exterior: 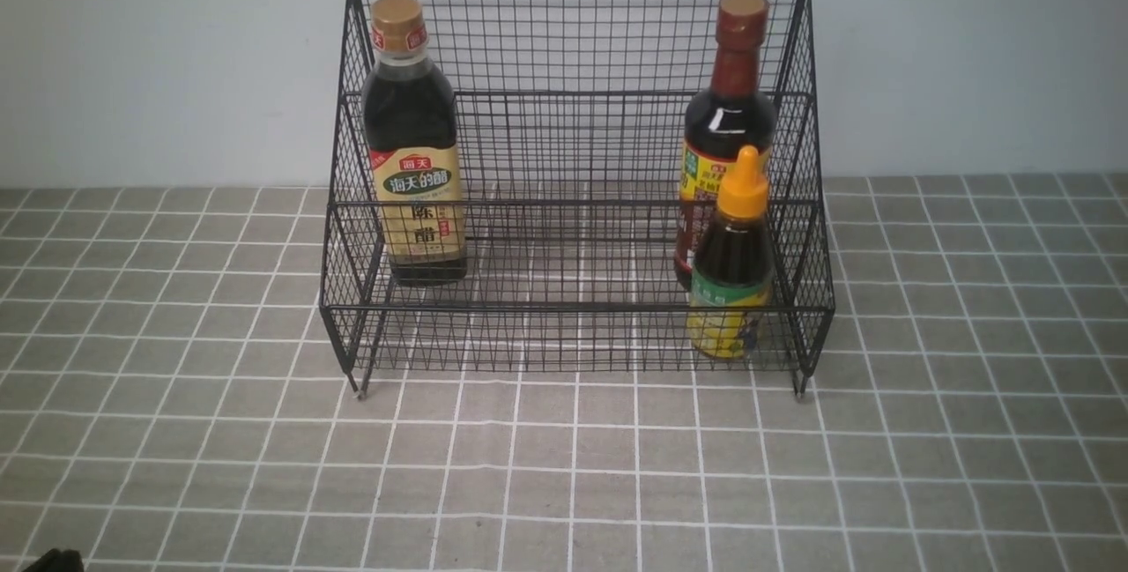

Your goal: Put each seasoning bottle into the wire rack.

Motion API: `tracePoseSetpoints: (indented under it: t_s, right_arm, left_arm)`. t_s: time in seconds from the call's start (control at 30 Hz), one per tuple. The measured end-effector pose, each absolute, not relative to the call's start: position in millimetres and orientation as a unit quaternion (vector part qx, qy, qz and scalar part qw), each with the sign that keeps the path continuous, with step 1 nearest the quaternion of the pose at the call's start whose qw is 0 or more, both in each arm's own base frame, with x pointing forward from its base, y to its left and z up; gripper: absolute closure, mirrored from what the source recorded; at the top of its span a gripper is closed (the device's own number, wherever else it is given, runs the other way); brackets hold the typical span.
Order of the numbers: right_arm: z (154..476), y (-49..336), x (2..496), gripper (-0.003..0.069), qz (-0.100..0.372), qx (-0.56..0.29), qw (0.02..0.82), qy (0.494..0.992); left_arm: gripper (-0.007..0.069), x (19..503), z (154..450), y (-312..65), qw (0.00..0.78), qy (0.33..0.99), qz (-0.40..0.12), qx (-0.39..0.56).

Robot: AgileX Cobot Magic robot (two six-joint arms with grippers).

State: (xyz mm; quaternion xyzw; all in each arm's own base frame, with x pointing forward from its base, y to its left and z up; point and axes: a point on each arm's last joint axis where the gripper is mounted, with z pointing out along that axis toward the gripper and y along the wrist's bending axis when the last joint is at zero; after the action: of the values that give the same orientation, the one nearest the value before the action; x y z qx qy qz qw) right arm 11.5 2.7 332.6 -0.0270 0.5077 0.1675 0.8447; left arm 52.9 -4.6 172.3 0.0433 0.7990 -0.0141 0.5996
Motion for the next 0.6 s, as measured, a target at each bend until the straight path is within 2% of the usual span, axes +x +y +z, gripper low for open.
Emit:
tracePoseSetpoints:
  t_s: [0.6]
  right_arm:
    - [332.6, 2.7, 11.5, 0.067, 0.167, -0.027, 0.845, 0.508]
  left_arm:
    - [0.0632, 52.6, 171.3, -4.6, 0.595, 0.803, -0.014, 0.044]
